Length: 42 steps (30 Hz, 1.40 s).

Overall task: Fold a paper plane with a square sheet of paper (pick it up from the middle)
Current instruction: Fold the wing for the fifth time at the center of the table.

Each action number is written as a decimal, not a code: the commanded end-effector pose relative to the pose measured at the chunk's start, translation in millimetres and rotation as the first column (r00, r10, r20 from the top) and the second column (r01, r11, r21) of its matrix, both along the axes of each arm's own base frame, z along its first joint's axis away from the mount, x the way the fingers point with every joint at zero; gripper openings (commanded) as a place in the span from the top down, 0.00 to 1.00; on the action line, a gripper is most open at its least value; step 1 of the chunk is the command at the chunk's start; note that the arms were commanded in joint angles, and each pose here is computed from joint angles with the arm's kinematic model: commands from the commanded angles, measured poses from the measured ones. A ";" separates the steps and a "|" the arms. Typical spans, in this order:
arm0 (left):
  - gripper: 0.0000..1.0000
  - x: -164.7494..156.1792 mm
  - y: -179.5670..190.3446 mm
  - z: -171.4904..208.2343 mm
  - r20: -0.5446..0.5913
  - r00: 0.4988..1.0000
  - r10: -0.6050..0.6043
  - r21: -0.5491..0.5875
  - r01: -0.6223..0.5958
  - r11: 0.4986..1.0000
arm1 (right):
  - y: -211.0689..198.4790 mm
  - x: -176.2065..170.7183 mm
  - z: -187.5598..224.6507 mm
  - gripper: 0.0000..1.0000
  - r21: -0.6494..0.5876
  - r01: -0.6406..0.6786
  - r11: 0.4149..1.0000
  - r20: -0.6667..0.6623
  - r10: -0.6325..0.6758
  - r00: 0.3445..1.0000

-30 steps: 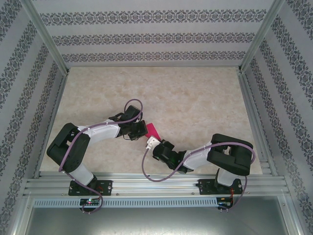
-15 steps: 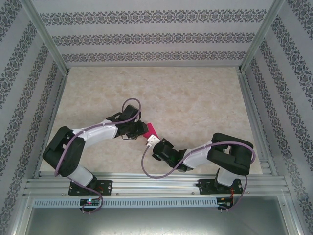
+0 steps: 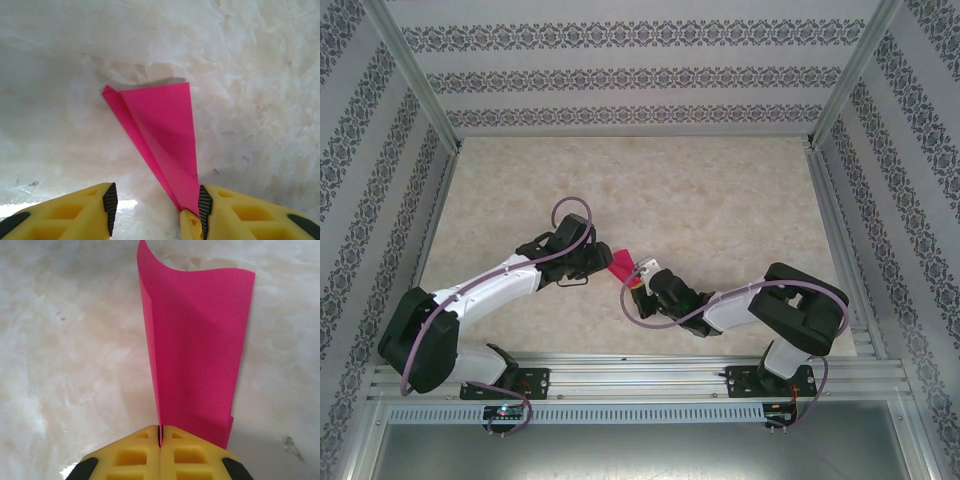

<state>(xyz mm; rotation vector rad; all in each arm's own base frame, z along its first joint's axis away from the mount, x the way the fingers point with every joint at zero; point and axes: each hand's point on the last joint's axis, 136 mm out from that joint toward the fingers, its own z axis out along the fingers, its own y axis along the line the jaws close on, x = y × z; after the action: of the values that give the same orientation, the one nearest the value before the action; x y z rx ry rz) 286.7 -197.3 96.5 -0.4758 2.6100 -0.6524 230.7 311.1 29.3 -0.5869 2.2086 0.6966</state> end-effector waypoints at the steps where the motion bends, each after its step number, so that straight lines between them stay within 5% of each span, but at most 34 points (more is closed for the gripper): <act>1: 0.53 -3.3 8.3 -3.4 0.003 1.000 -0.006 0.016 0.006 1.000 | 8.6 -7.0 4.0 1.00 0.158 0.006 0.987 -0.145 0.017 0.989; 13: 0.60 -1.9 -26.9 -6.3 0.048 0.991 -0.127 -0.139 0.133 0.981 | 6.4 3.1 -7.6 1.00 0.282 0.127 0.951 -0.451 0.014 0.892; 21: 0.62 -1.3 -40.5 -11.6 0.056 0.983 -0.175 -0.190 0.183 0.965 | 14.0 5.6 3.1 1.00 0.348 0.176 0.921 -0.536 0.042 0.843; 25: 0.54 3.7 -38.0 -16.9 0.031 0.991 -0.131 -0.183 0.134 0.974 | 17.2 9.1 6.5 1.00 0.365 0.176 0.914 -0.531 0.050 0.846; 30: 0.31 6.1 -19.7 -32.8 -0.093 0.996 -0.013 -0.080 0.005 0.997 | 12.8 13.0 1.3 1.00 0.333 0.160 0.929 -0.485 0.023 0.874; 36: 0.19 11.5 -20.2 -35.3 -0.146 0.989 0.020 -0.048 -0.027 0.998 | 14.4 5.5 -1.3 0.93 0.280 0.093 0.955 -0.412 0.033 0.910; 42: 0.18 7.8 -17.7 -50.2 -0.231 0.972 0.046 -0.005 -0.048 0.999 | 17.3 2.2 4.4 0.93 0.227 0.028 0.973 -0.289 0.039 0.957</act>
<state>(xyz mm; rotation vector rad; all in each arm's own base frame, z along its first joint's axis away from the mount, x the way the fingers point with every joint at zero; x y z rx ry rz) 299.3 -229.3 58.0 -0.5467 2.7479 -0.7249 229.7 326.3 24.1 -0.2953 2.4221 1.1689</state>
